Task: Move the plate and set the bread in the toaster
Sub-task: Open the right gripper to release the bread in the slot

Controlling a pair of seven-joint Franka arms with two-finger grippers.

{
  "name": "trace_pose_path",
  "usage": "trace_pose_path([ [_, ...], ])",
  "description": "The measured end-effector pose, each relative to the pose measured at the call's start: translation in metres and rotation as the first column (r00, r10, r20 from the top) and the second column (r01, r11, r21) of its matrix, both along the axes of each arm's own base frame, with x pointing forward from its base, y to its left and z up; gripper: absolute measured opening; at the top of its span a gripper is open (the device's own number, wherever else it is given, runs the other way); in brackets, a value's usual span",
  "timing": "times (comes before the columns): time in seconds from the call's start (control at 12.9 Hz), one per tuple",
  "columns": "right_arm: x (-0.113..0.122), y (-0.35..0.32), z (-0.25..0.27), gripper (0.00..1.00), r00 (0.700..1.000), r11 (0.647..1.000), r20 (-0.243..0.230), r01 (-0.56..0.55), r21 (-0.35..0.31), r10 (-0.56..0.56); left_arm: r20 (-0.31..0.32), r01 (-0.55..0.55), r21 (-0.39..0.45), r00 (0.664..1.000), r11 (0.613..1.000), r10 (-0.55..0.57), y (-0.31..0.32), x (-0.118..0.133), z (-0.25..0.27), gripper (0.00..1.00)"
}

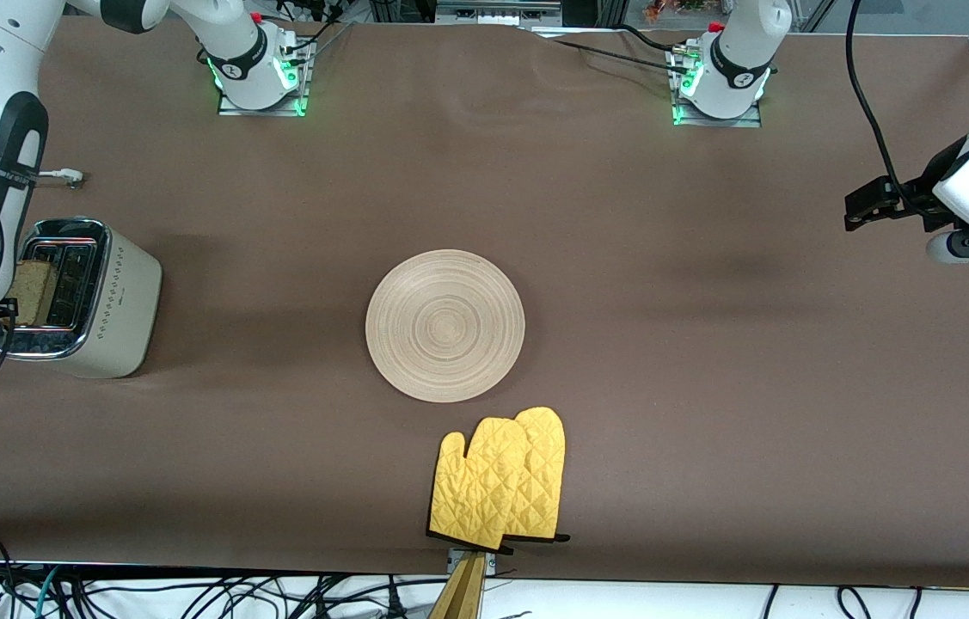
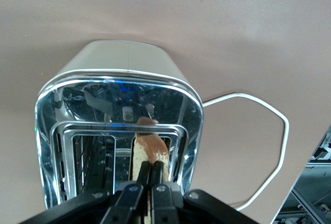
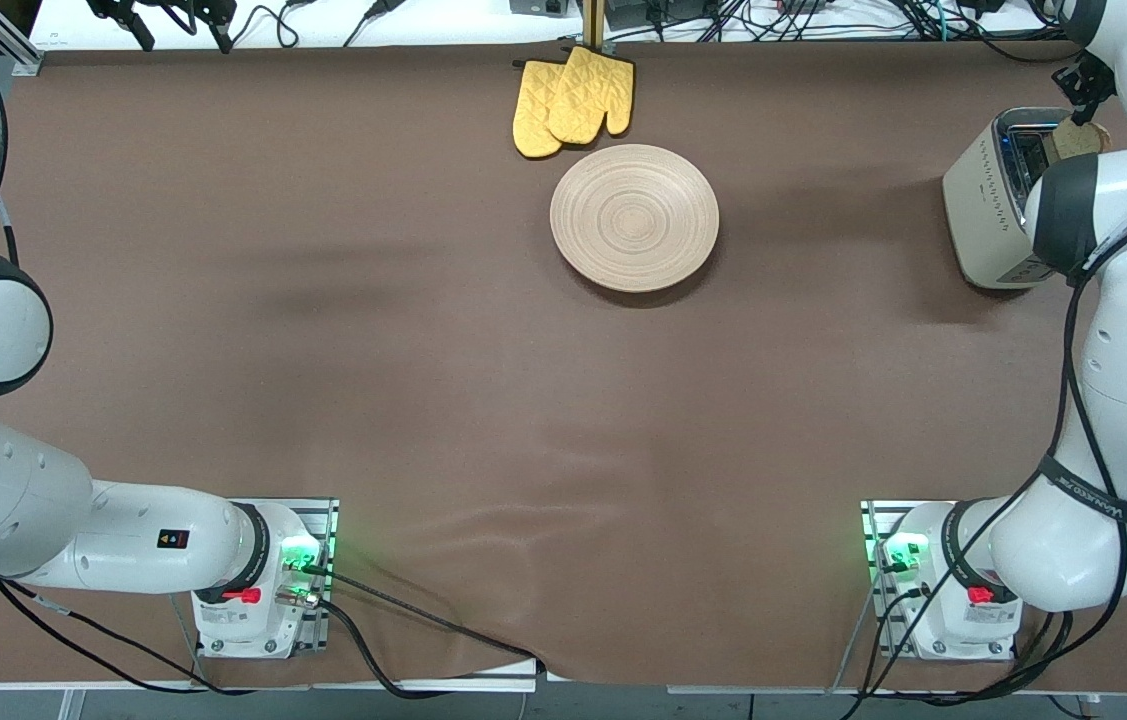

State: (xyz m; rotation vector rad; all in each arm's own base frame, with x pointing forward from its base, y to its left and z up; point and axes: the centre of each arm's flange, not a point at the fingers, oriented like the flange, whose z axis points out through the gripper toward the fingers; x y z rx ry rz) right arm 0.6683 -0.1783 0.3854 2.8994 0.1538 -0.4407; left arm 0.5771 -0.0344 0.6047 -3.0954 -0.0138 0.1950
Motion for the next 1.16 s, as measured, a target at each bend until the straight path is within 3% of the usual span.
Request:
trace_pose_path([
  [0.08,0.001,0.001,-0.003,0.10,1.000,1.000,0.002,0.000,0.001,0.000,0.000,0.000,0.000,1.000,1.000,0.000,0.000,0.000,0.000,1.00],
  [0.7,0.007,-0.003,0.011,0.96,0.998,1.000,0.060,0.000,-0.005,0.000,0.000,0.000,0.000,1.000,1.000,0.000,0.000,0.000,0.000,1.00],
  [1.16,-0.011,0.001,0.098,1.00,0.992,0.998,0.124,0.009,0.063,-0.017,0.001,0.000,0.000,1.000,1.000,0.000,0.000,0.000,0.000,1.00],
])
